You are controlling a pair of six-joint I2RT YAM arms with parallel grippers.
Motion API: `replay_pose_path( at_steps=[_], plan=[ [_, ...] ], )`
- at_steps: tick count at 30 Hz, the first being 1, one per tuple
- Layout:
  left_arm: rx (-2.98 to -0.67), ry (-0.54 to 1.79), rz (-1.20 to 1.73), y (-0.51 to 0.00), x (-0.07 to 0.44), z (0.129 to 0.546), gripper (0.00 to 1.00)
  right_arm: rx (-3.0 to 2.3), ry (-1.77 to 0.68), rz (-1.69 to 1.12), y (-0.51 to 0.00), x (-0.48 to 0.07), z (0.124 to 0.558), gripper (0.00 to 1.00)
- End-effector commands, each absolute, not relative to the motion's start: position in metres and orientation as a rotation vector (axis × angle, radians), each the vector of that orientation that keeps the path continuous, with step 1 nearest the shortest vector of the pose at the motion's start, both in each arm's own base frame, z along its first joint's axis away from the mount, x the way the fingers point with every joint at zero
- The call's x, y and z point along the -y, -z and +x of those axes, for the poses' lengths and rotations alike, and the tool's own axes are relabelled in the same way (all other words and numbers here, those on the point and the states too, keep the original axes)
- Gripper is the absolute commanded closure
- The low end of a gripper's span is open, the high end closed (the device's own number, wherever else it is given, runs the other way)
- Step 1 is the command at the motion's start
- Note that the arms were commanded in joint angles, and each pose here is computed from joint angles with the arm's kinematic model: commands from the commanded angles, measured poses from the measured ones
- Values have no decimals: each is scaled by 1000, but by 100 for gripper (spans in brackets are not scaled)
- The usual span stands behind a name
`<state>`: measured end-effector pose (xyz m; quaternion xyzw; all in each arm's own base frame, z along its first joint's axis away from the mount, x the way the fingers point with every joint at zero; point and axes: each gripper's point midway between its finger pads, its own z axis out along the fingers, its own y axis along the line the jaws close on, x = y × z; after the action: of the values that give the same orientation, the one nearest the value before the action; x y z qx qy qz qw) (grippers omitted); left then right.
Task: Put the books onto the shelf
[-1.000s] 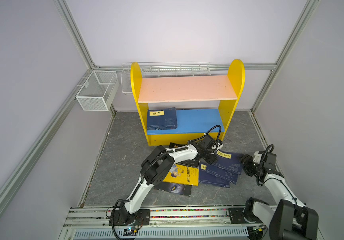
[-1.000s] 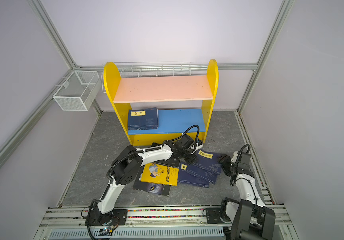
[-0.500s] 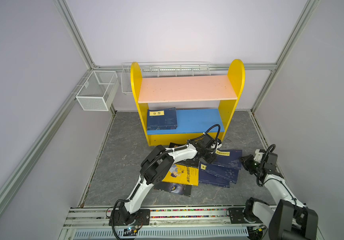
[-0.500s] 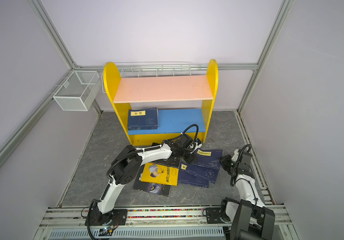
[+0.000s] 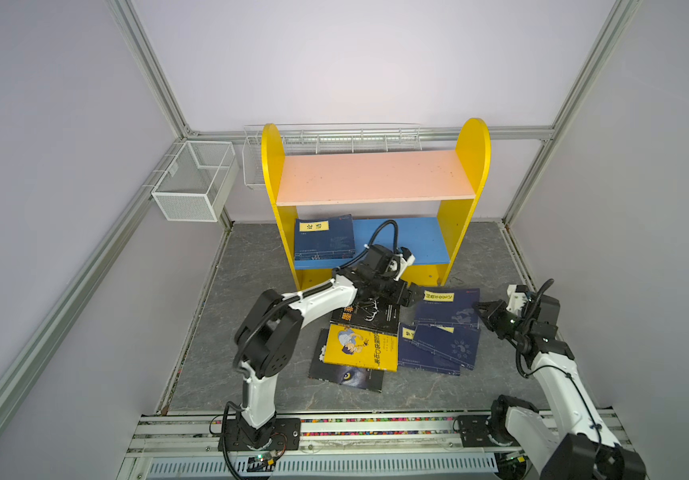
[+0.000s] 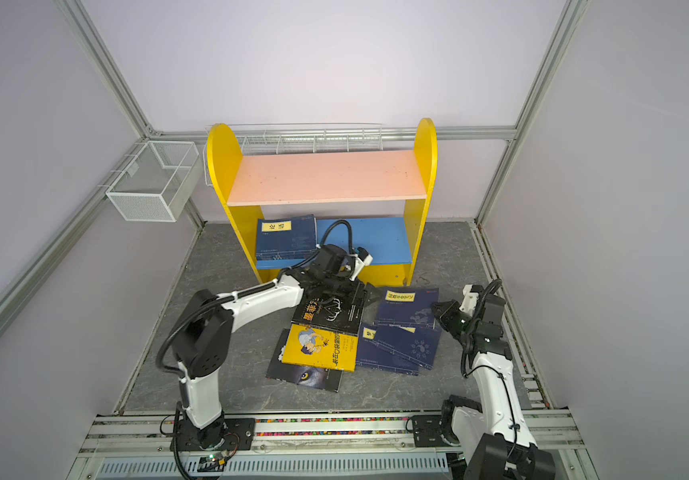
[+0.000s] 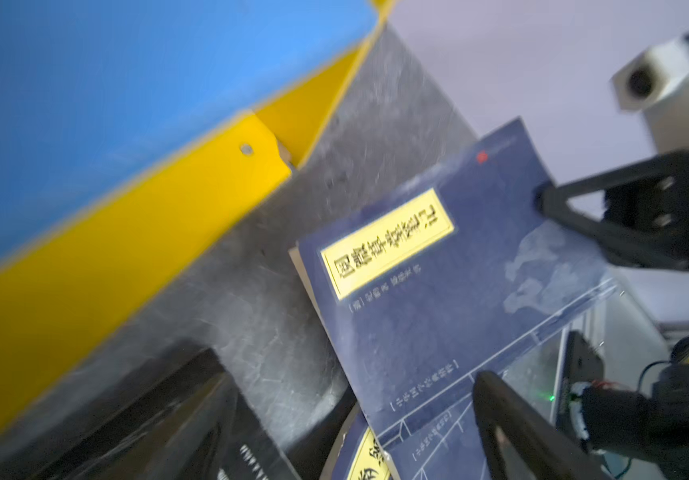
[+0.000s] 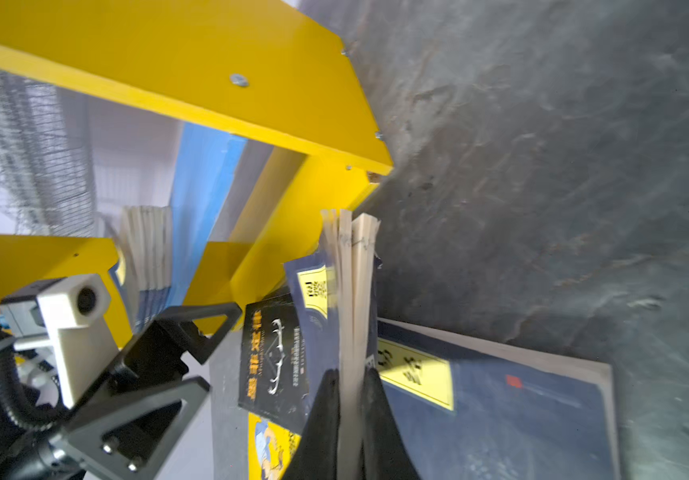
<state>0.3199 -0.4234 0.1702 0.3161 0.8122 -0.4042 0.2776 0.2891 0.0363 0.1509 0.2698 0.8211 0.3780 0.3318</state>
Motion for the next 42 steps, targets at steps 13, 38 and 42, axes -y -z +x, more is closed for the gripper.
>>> replay_pose_path(
  at_steps=[13,38,42],
  plan=[
    [-2008,1443,504,-238,303,269,2,-1962,-1305,226,-282,-135,299,94],
    [-1969,1335,340,-242,253,271,11,-1878,-1437,40,-329,-227,344,94],
    [-1950,1280,286,-243,242,272,10,-1857,-1458,27,-333,-228,343,94]
  ],
)
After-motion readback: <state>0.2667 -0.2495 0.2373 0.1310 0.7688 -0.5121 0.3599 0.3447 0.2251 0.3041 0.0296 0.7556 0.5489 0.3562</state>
